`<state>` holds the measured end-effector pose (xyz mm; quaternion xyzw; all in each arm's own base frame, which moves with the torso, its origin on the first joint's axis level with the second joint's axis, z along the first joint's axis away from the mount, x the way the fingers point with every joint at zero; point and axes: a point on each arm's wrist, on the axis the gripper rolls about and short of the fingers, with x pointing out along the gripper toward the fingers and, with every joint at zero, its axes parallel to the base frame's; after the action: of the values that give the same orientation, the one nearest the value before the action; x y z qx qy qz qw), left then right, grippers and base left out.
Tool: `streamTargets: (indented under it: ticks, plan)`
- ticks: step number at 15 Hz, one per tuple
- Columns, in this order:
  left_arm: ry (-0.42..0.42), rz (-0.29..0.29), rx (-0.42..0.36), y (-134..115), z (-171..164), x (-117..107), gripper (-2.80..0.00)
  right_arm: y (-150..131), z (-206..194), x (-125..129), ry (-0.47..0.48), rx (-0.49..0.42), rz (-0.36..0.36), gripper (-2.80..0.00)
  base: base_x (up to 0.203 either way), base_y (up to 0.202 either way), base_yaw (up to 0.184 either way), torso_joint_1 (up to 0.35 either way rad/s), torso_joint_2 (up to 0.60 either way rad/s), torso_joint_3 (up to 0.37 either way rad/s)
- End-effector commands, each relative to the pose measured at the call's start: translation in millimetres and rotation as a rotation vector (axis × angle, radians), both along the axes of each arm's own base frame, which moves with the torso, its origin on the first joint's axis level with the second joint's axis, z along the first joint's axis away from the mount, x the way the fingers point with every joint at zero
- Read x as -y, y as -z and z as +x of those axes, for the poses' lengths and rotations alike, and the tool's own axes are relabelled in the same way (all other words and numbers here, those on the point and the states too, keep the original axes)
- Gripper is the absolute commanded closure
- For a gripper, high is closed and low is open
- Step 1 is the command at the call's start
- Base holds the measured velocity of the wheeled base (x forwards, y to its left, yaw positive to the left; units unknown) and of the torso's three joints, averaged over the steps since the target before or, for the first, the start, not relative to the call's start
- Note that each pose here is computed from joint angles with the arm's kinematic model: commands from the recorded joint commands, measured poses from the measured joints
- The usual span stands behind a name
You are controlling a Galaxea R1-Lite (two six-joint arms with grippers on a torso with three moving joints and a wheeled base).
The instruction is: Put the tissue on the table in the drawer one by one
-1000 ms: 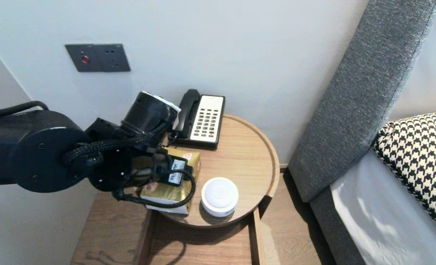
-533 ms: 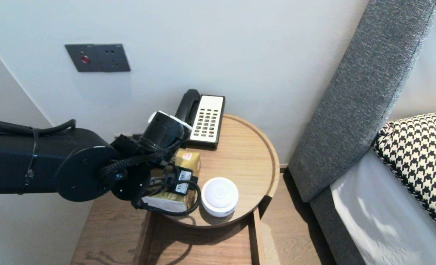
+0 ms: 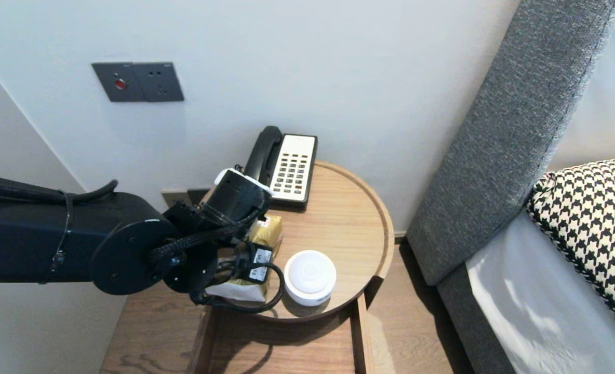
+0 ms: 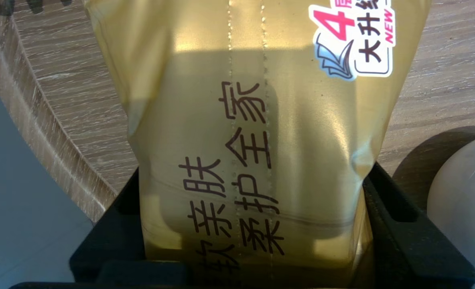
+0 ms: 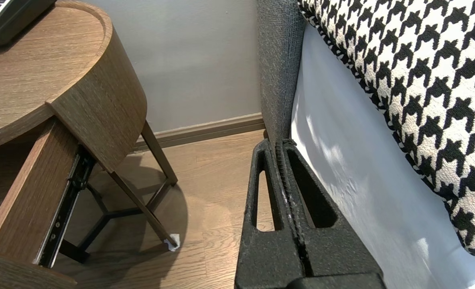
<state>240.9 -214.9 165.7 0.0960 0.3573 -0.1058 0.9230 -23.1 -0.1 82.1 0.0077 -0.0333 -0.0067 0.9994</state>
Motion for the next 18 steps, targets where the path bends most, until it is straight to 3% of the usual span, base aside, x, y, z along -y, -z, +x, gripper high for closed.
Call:
streamTargets:
  ticks: [1,6,8,11,14,18]
  plan:
    - [-0.006,-0.021,0.029,-13,-5,-5,0.00,7,2,0,0.000,-0.022,0.000,0.00,0.000,0.000,0.000,0.000,0.00,0.000]
    - [0.005,-0.055,0.054,-53,-32,-31,0.00,7,2,0,0.000,-0.022,0.000,0.00,0.000,0.000,0.000,0.000,0.00,0.000]
    - [0.025,-0.045,0.000,-63,-50,-45,0.00,7,2,0,0.000,-0.022,0.000,0.00,0.000,0.000,0.000,0.000,0.00,0.000]
    - [0.043,-0.058,-0.172,-66,-76,-65,0.00,7,2,0,0.000,-0.022,0.000,0.00,0.000,0.000,0.000,0.000,0.00,0.000]
    - [0.097,-0.022,-0.409,-58,-99,-78,0.00,7,2,0,0.000,-0.022,0.000,0.00,0.000,0.000,0.000,0.000,0.00,0.000]
    - [0.174,0.029,-0.649,-33,-116,-74,0.00,7,2,0,0.000,-0.022,0.000,0.00,0.000,0.000,0.000,0.000,0.00,0.000]
